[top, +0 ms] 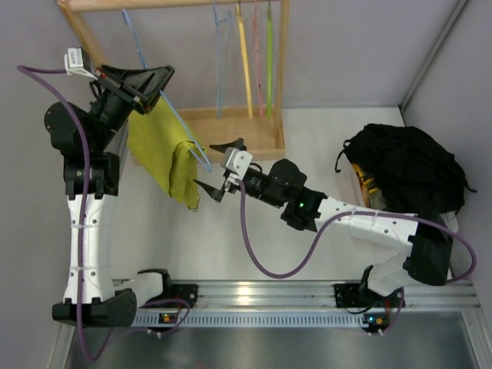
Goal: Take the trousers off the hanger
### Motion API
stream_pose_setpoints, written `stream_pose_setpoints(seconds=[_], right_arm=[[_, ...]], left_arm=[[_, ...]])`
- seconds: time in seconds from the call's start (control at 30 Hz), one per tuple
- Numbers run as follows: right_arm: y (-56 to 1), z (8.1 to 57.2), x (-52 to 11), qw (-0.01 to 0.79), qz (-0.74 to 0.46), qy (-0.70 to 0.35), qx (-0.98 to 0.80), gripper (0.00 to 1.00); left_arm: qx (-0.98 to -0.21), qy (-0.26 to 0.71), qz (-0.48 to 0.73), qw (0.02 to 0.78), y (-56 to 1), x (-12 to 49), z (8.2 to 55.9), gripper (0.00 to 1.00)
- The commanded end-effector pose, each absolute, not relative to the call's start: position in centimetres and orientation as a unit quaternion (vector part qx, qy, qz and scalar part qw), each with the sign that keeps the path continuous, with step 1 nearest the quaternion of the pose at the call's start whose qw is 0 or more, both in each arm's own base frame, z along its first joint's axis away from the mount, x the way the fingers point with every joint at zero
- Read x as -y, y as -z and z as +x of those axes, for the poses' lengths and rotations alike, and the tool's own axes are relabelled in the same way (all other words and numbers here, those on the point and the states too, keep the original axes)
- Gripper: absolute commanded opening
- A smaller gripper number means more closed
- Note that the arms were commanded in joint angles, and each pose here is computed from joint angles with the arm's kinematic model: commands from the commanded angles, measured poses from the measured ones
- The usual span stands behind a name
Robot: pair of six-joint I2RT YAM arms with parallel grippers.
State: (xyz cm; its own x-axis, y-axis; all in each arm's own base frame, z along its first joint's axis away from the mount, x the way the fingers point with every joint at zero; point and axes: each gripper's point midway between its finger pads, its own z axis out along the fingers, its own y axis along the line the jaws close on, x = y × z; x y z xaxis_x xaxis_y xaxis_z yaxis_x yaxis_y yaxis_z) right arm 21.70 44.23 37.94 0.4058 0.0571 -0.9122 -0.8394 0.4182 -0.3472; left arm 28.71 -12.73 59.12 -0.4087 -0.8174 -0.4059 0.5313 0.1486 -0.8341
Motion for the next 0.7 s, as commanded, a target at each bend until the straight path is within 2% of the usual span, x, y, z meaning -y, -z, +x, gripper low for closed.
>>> stream_pose_setpoints(seconds=[0.0, 0.5, 0.67], right_arm=[[-43.2, 21.0, -45.0, 0.751, -0.401, -0.334, -0.405, 0.92], [-43.0, 25.5, -46.5, 0.776, -0.382, -0.276, -0.419, 0.86], [-41.4, 24.8, -45.3, 0.767, -0.414, -0.271, -0.408, 0.87]], left_arm=[[-0.457, 0.649, -0.035, 0.607, -66.1, 12.7, 22.7, 0.00], [-0.456, 0.651, -0.037, 0.606, -66.3, 12.7, 22.3, 0.00], [-0.459, 0.652, -0.041, 0.602, -66.1, 12.7, 22.8, 0.00]])
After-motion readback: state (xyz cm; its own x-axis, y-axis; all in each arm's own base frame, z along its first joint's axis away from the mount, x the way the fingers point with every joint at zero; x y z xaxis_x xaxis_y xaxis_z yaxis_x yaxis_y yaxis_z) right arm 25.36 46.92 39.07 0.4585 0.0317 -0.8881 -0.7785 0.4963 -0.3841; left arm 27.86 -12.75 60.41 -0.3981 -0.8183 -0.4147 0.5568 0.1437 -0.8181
